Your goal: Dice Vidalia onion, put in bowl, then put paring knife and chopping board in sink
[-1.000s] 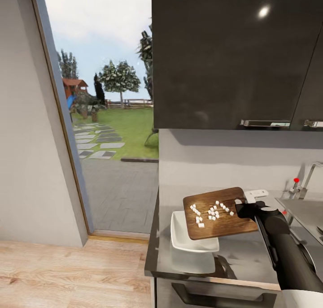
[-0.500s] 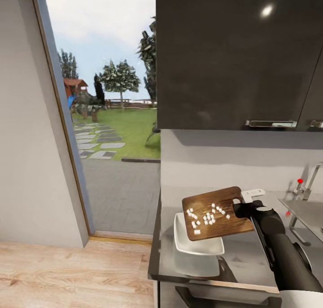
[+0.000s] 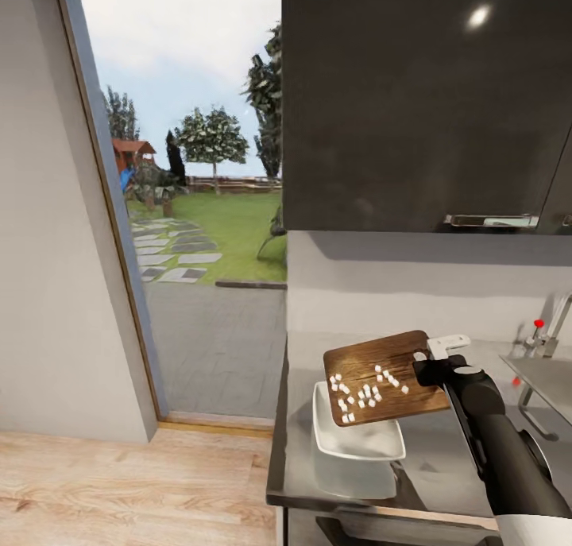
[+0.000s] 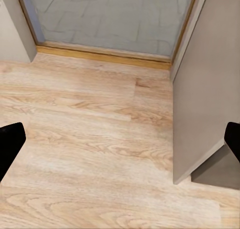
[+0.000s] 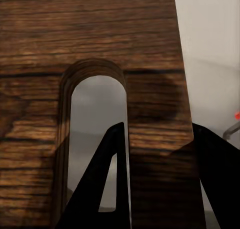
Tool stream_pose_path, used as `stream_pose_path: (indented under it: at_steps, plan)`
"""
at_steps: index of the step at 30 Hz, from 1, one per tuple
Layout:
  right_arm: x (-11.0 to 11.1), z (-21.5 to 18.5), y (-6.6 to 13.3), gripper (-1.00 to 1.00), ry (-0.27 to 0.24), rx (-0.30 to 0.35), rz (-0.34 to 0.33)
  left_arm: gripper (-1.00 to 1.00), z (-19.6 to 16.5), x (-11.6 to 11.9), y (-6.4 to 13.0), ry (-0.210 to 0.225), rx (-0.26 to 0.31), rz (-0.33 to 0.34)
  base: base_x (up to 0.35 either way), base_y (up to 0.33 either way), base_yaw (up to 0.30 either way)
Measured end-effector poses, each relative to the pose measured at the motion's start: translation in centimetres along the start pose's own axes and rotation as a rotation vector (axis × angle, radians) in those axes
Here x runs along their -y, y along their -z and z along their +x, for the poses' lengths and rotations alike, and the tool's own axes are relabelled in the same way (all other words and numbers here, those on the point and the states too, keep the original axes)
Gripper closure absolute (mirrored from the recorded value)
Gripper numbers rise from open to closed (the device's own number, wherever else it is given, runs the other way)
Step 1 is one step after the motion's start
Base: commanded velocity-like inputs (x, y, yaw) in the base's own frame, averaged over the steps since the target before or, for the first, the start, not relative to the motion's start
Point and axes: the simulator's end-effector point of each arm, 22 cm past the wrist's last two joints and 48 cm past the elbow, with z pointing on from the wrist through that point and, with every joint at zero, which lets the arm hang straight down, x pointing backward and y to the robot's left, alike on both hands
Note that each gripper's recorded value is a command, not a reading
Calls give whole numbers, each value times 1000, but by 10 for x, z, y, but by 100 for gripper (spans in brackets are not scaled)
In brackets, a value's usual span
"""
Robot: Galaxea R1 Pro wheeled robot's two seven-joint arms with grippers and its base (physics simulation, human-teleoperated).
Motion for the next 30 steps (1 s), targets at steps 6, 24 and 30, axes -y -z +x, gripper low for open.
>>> stream_pose_path:
  at_steps: [6,24,30]
  plan:
    - [1,0,0,100,0,0,2,-100,0,0,0,0,0,0,9,5,0]
    - [7,-3,0,100,27,16,30,-100,0,0,0,0,0,0,0,0,0]
    - [9,-3,0,100,30,15,34,-100,0,0,0,0,0,0,0,0,0]
